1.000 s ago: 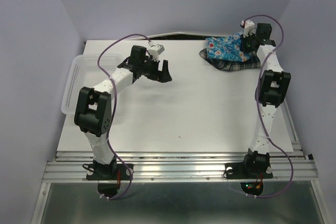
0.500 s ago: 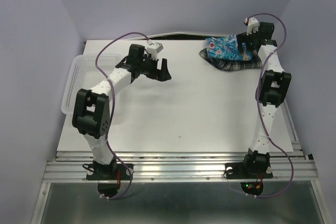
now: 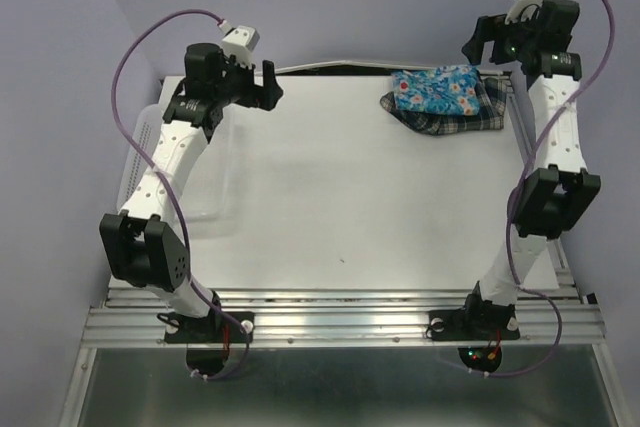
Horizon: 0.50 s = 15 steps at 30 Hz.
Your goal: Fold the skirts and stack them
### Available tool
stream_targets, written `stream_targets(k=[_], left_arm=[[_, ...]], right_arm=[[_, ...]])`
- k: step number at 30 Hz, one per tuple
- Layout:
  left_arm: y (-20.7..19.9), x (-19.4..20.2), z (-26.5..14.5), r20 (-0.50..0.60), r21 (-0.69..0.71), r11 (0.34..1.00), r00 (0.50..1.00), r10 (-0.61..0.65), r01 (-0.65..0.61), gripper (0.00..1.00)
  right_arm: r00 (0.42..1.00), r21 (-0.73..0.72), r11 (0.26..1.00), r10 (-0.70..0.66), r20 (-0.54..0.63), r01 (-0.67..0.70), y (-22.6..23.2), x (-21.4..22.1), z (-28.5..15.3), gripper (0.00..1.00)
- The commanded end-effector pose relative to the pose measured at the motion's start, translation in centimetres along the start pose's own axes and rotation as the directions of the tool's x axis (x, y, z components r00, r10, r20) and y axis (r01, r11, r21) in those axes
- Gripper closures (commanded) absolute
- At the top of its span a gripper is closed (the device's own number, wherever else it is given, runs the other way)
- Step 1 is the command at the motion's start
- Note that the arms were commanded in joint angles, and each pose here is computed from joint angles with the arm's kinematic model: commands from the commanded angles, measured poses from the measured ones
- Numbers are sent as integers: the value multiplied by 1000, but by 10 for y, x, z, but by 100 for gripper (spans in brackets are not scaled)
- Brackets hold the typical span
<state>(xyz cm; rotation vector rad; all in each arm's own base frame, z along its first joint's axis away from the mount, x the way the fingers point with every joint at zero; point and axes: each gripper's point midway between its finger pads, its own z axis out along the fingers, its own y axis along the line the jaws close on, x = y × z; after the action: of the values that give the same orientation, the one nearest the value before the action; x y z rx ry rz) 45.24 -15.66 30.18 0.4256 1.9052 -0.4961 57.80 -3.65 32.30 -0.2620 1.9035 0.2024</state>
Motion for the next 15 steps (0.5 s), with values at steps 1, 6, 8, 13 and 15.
stream_targets(k=[1, 6, 8, 13, 15], left_arm=[[5, 4, -31, -42, -58, 997, 998, 39, -41, 2], [8, 30, -59, -45, -125, 987, 995, 91, -96, 2], [11, 51, -73, -54, -161, 979, 991, 119, -126, 2], [19, 104, -92, -122, -217, 963, 984, 133, -157, 2], [19, 107, -99, -118, -231, 959, 983, 139, -164, 2]], right_arm=[[983, -136, 974, 175, -63, -182, 57, 13, -57, 0], [950, -196, 936, 259, -176, -291, 101, 78, -100, 0], [935, -202, 927, 267, -232, -315, 118, 116, -120, 0], [921, -199, 927, 251, -296, -317, 138, 170, -149, 0], [912, -192, 924, 261, -315, -331, 143, 186, -154, 0]])
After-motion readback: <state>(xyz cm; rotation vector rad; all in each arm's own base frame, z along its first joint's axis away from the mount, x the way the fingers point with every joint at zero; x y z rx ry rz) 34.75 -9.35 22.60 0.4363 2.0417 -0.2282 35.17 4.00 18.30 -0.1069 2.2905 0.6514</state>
